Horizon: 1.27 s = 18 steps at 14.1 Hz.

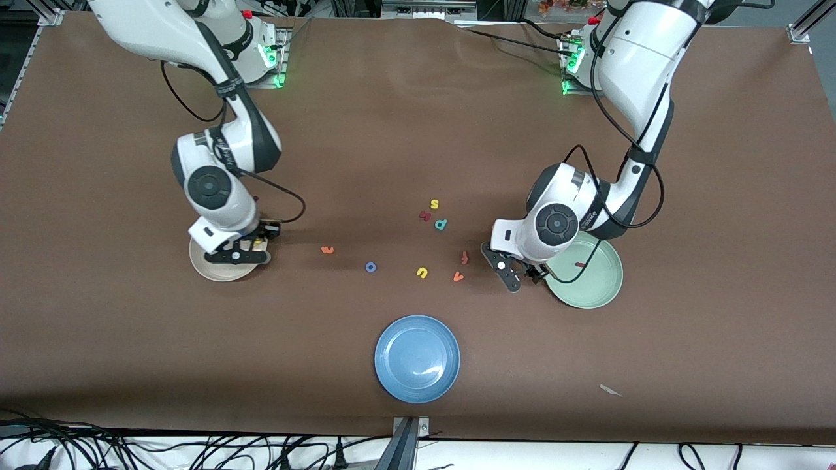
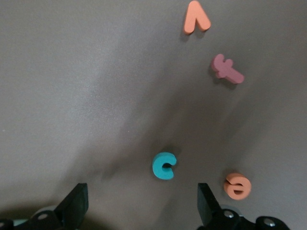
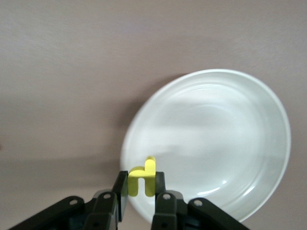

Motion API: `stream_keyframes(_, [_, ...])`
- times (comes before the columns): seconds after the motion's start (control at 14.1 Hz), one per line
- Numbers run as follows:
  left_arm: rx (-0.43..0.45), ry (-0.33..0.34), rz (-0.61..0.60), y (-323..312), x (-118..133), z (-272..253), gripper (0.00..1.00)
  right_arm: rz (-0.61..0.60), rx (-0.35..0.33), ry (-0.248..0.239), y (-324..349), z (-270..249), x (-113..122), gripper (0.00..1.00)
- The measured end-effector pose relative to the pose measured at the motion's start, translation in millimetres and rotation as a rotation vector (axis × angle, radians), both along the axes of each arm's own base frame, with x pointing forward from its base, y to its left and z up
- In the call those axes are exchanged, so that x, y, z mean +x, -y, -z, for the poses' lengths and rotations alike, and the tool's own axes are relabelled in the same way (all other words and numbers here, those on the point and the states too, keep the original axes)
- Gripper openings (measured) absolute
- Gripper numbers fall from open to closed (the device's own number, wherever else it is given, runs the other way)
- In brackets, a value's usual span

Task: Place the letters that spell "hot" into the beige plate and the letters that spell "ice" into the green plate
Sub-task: 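Place the yellow h on the beige plate while the left gripper grasps cyan c, then drop the cyan c on the green plate while the right gripper reaches orange letter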

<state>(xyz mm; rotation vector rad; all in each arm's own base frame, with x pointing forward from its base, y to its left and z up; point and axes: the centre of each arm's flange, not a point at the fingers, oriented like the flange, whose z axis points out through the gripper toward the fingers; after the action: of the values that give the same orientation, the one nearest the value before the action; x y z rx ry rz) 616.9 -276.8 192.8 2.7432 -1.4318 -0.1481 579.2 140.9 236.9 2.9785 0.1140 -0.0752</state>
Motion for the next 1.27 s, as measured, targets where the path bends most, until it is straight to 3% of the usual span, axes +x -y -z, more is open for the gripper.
stream_keyframes(0.35, [-0.007,0.008,0.004,4.3,-0.8,10.1,0.95,-0.133,0.035,0.058,62.5,26.9,-9.5,0.26])
stream_keyframes(0.64, [-0.006,0.005,0.019,16.3,-7.1,14.0,0.82,-0.118,0.065,0.064,56.9,26.3,-12.0,0.61])
stream_keyframes(0.85, [-0.018,0.026,0.017,17.0,-5.9,23.6,0.78,-0.112,0.091,0.033,38.9,14.4,-8.7,0.91])
stream_keyframes(0.92, [-0.021,0.033,0.015,16.6,-4.8,24.4,0.74,-0.096,0.114,0.025,31.0,9.1,-6.1,0.99])
stream_keyframes(1.06, [-0.021,0.038,0.012,14.3,-2.5,22.8,0.53,-0.063,0.176,0.023,9.5,-1.2,-1.7,1.0])
stream_keyframes(1.13, [-0.021,0.038,0.011,14.0,-2.4,22.9,0.53,-0.054,0.198,0.025,-2.0,-4.6,-1.2,1.0])
stream_keyframes(1.27, [-0.022,0.038,0.012,14.3,-2.3,21.0,0.35,-0.047,0.213,0.023,-25.7,-6.3,-3.9,1.0])
